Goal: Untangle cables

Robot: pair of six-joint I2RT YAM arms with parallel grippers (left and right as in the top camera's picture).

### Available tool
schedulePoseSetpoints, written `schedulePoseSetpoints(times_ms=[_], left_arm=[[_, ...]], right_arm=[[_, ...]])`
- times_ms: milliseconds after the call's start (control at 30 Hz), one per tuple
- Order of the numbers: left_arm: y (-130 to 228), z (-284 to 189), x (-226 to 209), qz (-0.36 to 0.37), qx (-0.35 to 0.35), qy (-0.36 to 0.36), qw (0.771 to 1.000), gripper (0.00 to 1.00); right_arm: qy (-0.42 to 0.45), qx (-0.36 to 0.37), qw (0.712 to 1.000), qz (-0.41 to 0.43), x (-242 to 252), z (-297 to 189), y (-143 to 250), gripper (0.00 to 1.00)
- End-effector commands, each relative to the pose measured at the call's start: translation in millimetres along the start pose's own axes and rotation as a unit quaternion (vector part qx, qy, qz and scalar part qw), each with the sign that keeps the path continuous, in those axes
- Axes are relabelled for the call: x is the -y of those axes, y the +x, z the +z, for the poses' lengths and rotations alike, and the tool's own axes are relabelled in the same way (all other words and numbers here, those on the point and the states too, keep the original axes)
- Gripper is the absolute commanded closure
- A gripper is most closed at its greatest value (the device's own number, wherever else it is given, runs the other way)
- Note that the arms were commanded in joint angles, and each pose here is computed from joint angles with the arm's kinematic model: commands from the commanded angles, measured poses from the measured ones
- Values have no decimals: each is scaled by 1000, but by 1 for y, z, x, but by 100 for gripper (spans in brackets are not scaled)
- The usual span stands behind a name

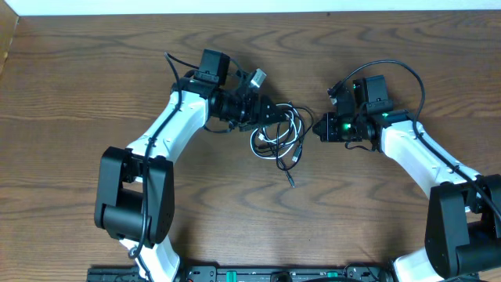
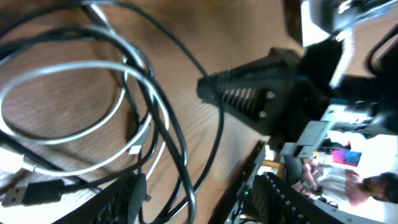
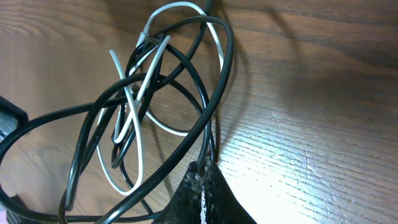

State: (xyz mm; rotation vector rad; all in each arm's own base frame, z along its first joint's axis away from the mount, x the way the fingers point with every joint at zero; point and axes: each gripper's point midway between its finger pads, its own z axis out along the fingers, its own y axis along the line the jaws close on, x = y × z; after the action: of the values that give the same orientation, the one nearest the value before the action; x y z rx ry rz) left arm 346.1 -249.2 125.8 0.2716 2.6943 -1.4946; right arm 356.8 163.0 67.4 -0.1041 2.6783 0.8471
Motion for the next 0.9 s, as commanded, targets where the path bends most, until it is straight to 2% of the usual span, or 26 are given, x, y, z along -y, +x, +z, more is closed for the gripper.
schedulePoseSetpoints(times_ms=[0, 67, 133, 267, 300, 367, 400, 600, 733, 867], left_arm=[[3, 4, -14, 20, 1, -76, 997, 41], [7, 5, -35, 13, 2, -150, 989, 44], [9, 6, -44, 9, 4, -191, 982, 46], [8, 14, -38, 26, 3, -191, 981, 56], [7, 16, -36, 32, 6, -189, 982, 61], [3, 17, -34, 39, 12, -186, 982, 85], [1, 17, -34, 42, 15, -185, 982, 92], [-19, -4, -11, 67, 58, -174, 981, 93], [-30, -38, 43, 118, 112, -153, 975, 93], [-19, -74, 105, 178, 159, -109, 965, 93]], right_arm=[[-2, 14, 1000, 0, -5, -8, -7, 98], [-2, 13, 1000, 1, -5, -8, -7, 98], [-2, 12, 1000, 2, -5, -8, -6, 98], [-1, 10, 1000, 3, -4, -8, -5, 98], [-1, 9, 1000, 3, -4, -8, -5, 98], [-1, 9, 1000, 3, -4, -8, -5, 98], [-1, 8, 1000, 3, -4, -8, -5, 97], [1, 9, 1000, 4, -3, -8, -5, 94], [8, 10, 1000, 4, -1, -8, -5, 94], [8, 10, 1000, 5, -1, -8, -5, 94]])
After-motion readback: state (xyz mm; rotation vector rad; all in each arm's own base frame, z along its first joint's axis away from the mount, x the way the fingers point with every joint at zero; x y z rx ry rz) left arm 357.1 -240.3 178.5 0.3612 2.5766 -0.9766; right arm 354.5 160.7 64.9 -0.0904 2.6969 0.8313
